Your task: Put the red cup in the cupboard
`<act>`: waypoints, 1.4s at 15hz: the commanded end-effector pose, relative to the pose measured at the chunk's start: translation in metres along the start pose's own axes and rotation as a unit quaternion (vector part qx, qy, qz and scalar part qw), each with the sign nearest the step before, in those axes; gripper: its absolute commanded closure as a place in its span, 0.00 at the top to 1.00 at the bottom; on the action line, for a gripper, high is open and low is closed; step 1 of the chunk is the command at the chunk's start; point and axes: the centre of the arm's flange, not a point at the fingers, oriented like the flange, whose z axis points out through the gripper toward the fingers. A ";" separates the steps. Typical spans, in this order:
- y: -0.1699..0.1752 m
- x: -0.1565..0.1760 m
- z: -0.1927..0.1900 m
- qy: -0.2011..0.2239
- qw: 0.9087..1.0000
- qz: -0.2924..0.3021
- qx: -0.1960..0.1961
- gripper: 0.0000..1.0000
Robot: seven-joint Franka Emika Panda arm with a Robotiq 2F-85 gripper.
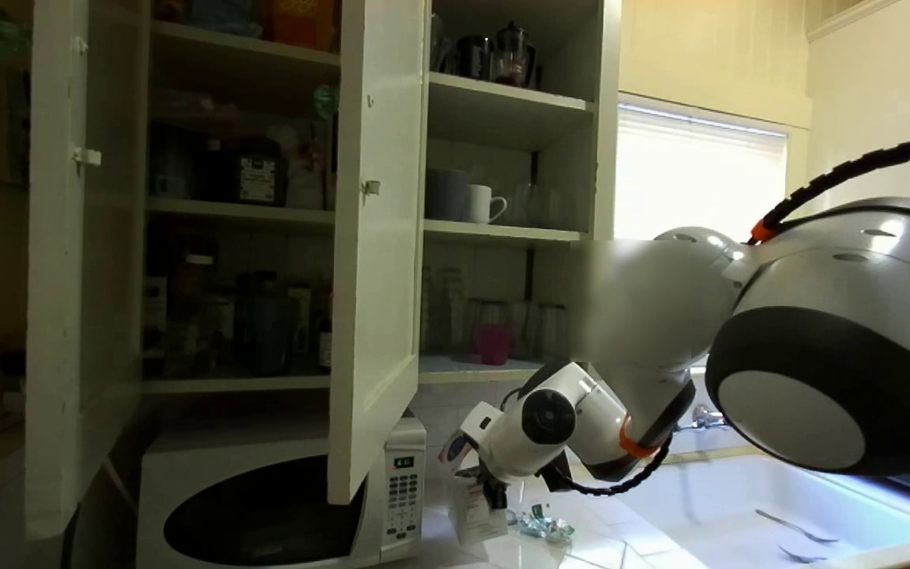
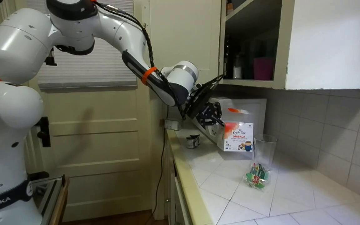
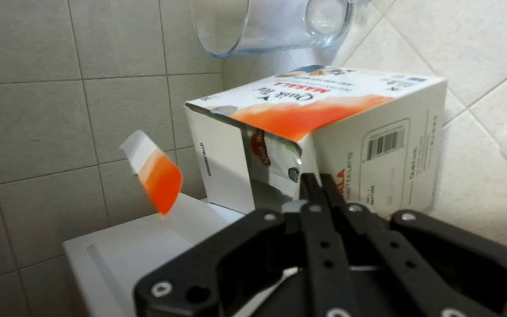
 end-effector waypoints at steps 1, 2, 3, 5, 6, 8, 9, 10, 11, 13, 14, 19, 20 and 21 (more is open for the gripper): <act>0.025 0.017 0.026 0.015 1.000 0.007 0.002 0.01; 0.026 0.019 0.026 0.018 1.000 0.014 0.006 0.28; 0.026 0.020 0.024 0.021 1.000 0.020 0.006 0.29; 0.023 0.017 0.007 0.034 0.999 0.024 0.008 0.42; 0.020 0.016 -0.002 0.037 0.999 0.025 0.011 0.49; 0.010 0.009 -0.036 0.048 0.998 0.029 0.011 0.64; 0.006 0.005 -0.056 0.052 0.998 0.031 0.011 0.71; -0.001 0.001 -0.078 0.059 0.997 0.027 0.028 0.80; -0.005 -0.004 -0.092 0.059 0.997 0.007 0.051 0.87; -0.025 -0.027 -0.112 0.037 0.996 0.010 0.083 1.00; -0.037 -0.044 -0.119 0.014 0.994 0.019 0.103 1.00; -0.065 -0.134 -0.147 -0.061 0.985 0.148 0.057 1.00; -0.059 -0.143 -0.154 -0.059 0.981 0.178 0.053 1.00; -0.050 -0.150 -0.160 -0.059 0.975 0.209 0.049 1.00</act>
